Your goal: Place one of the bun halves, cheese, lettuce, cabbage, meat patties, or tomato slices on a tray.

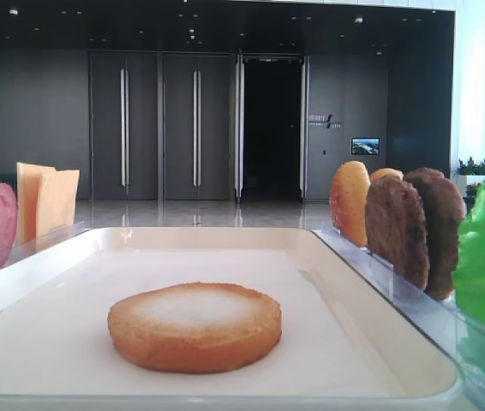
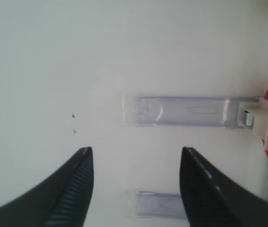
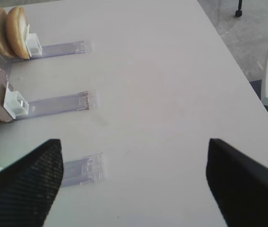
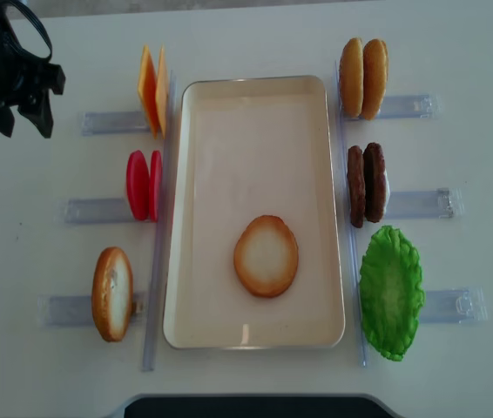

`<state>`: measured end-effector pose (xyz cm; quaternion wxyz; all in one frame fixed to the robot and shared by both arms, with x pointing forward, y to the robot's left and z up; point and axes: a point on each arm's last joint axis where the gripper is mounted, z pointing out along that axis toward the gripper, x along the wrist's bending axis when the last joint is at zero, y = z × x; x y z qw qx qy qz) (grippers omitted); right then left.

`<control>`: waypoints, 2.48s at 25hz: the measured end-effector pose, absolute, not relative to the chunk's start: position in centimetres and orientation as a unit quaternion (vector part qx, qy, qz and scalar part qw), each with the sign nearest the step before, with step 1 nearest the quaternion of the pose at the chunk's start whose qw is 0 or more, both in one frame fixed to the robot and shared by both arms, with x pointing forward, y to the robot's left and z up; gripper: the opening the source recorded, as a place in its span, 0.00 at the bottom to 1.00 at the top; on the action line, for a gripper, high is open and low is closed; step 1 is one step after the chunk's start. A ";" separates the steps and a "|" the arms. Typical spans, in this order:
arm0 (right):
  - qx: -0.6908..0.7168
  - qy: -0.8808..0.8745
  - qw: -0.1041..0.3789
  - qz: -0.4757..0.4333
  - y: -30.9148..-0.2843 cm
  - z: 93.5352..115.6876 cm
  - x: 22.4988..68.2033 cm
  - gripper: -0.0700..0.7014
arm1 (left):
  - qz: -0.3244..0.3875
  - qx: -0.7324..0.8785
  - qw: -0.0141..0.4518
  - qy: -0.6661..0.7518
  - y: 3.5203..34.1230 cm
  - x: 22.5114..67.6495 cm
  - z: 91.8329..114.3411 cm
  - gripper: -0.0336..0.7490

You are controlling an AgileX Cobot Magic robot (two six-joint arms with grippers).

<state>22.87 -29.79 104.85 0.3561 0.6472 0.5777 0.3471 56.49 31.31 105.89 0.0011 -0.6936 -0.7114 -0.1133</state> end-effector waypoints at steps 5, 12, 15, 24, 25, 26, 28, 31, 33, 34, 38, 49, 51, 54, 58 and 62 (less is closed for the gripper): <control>0.647 0.578 0.356 0.347 -29.8 104.9 22.9 0.85 | -0.112 -0.685 0.002 -0.720 32.1 56.4 105.9 0.61; 0.647 0.578 0.356 0.347 -29.8 104.9 22.9 0.85 | -0.119 -0.677 -0.011 -0.727 32.5 55.9 106.8 0.61; 0.647 0.578 0.356 0.347 -29.8 104.9 22.9 0.85 | -0.143 -0.674 -0.036 -0.724 32.5 54.6 109.0 0.61; 0.647 0.578 0.356 0.347 -29.8 104.9 22.9 0.85 | -0.248 -0.657 -0.136 -0.699 32.3 46.7 117.7 0.61; 0.647 0.578 0.356 0.347 -29.8 104.9 22.9 0.85 | -0.261 -0.653 -0.148 -0.696 32.2 45.7 118.6 0.61; 0.647 0.578 0.356 0.347 -29.8 104.9 22.9 0.85 | -0.273 -0.648 -0.161 -0.693 32.2 44.6 119.4 0.61; 0.647 0.578 0.356 0.347 -29.8 104.9 22.9 0.85 | -0.291 -0.643 -0.177 -0.686 32.1 42.5 120.3 0.61; 0.647 0.578 0.356 0.347 -29.8 104.9 22.9 0.85 | -0.309 -0.644 -0.189 -0.674 32.0 39.2 120.4 0.61; 0.647 0.578 0.356 0.347 -29.8 104.9 22.9 0.85 | -0.312 -0.645 -0.191 -0.671 32.0 37.4 119.6 0.61; 0.647 0.578 0.356 0.347 -29.8 104.9 22.9 0.85 | -0.314 -0.647 -0.190 -0.669 31.9 36.5 119.0 0.61; 0.647 0.578 0.356 0.347 -29.8 104.9 22.9 0.85 | -0.324 -0.645 -0.201 -0.663 31.8 33.3 116.4 0.61; 0.647 0.578 0.356 0.347 -29.8 104.9 22.9 0.85 | -0.333 -0.632 -0.264 -0.648 30.9 26.5 107.9 0.61; 0.647 0.578 0.356 0.347 -29.8 104.9 22.9 0.85 | -0.333 -0.628 -0.281 -0.645 30.7 25.6 107.0 0.61; 0.647 0.578 0.356 0.347 -29.8 104.9 22.9 0.85 | -0.344 -0.621 -0.301 -0.637 30.5 24.5 105.9 0.61; 0.647 0.578 0.356 0.347 -29.8 104.9 22.9 0.85 | -0.360 -0.612 -0.319 -0.627 30.4 23.4 104.7 0.61; 0.647 0.578 0.356 0.347 -29.8 104.9 22.9 0.85 | -0.364 -0.610 -0.327 -0.623 30.4 23.1 104.1 0.61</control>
